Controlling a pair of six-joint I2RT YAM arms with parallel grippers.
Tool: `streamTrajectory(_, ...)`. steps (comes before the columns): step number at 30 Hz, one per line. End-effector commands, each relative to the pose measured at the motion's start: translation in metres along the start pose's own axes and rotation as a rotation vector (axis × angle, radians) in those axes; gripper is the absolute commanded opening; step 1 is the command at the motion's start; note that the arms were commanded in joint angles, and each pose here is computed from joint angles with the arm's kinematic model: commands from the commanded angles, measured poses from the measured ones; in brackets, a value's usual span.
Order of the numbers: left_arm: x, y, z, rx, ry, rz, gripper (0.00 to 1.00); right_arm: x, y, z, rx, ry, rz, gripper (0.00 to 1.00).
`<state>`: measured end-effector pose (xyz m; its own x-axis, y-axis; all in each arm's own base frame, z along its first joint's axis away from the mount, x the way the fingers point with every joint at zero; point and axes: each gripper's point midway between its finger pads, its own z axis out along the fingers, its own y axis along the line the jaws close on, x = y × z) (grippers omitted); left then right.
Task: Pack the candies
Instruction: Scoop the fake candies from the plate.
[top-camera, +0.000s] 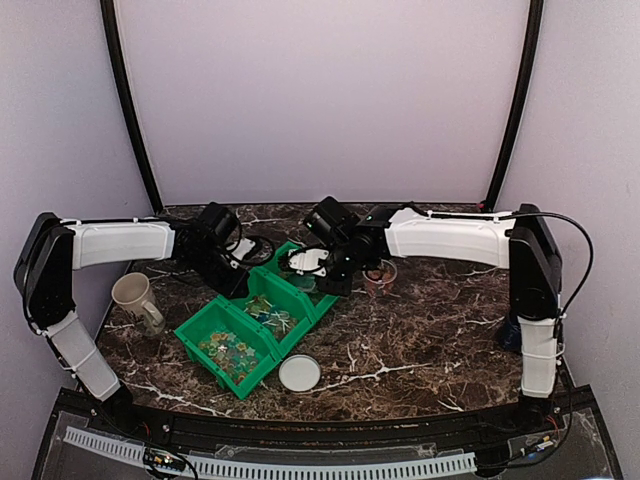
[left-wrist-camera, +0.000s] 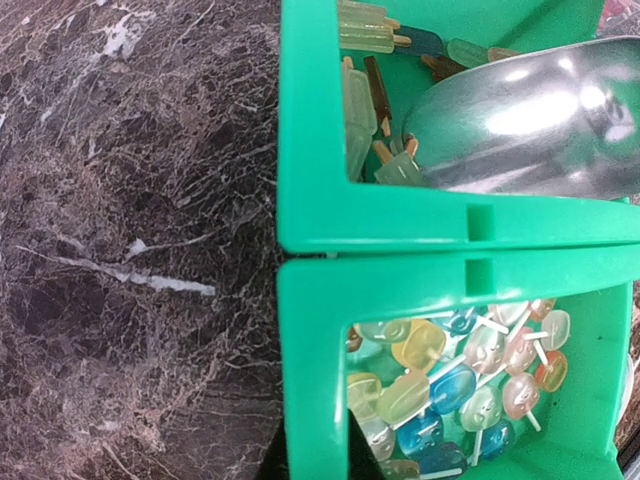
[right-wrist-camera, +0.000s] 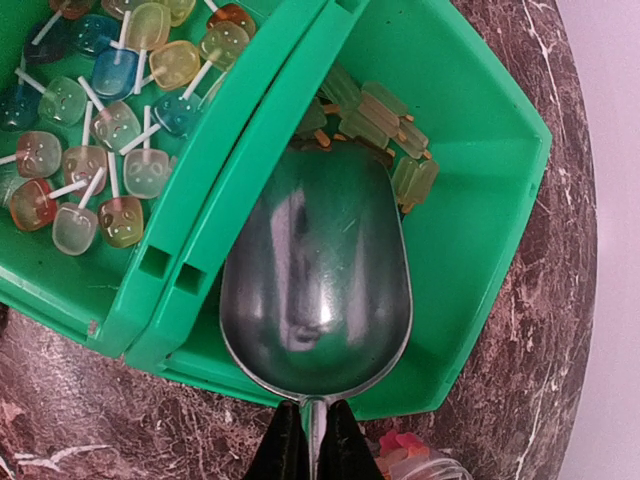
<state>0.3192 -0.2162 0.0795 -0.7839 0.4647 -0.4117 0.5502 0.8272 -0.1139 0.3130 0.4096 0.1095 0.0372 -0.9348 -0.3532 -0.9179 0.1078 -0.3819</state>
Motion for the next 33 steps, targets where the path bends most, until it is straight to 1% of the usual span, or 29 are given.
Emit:
streamTrajectory(1,-0.051,-0.018,-0.037,0.073,-0.212,0.029,0.0,0.007,0.041,-0.004,-0.207,0.021,-0.034,0.0)
streamTrajectory(4,-0.051,-0.019,-0.039,0.075,-0.217,0.032,0.0,0.001,0.033,0.01,-0.167,0.009,0.011,0.0)
streamTrajectory(9,-0.051,-0.02,-0.039,0.08,-0.22,0.035,0.0,0.001,0.016,0.052,-0.073,0.053,0.149,0.0)
streamTrajectory(13,-0.052,-0.02,-0.041,0.081,-0.228,0.038,0.0,-0.017,0.013,0.068,-0.092,-0.029,0.298,0.0)
streamTrajectory(17,-0.052,-0.019,-0.04,0.077,-0.225,0.037,0.0,-0.034,0.009,0.063,-0.07,-0.16,0.371,0.0)
streamTrajectory(23,-0.052,-0.02,-0.04,0.084,-0.228,0.032,0.0,-0.032,-0.006,0.044,0.036,-0.294,0.429,0.0)
streamTrajectory(27,-0.054,-0.021,-0.042,0.11,-0.241,0.017,0.0,-0.026,-0.009,0.036,0.065,-0.367,0.482,0.0)
streamTrajectory(33,-0.054,-0.019,-0.043,0.113,-0.243,0.008,0.0,-0.016,-0.015,0.023,0.1,-0.44,0.543,0.0)
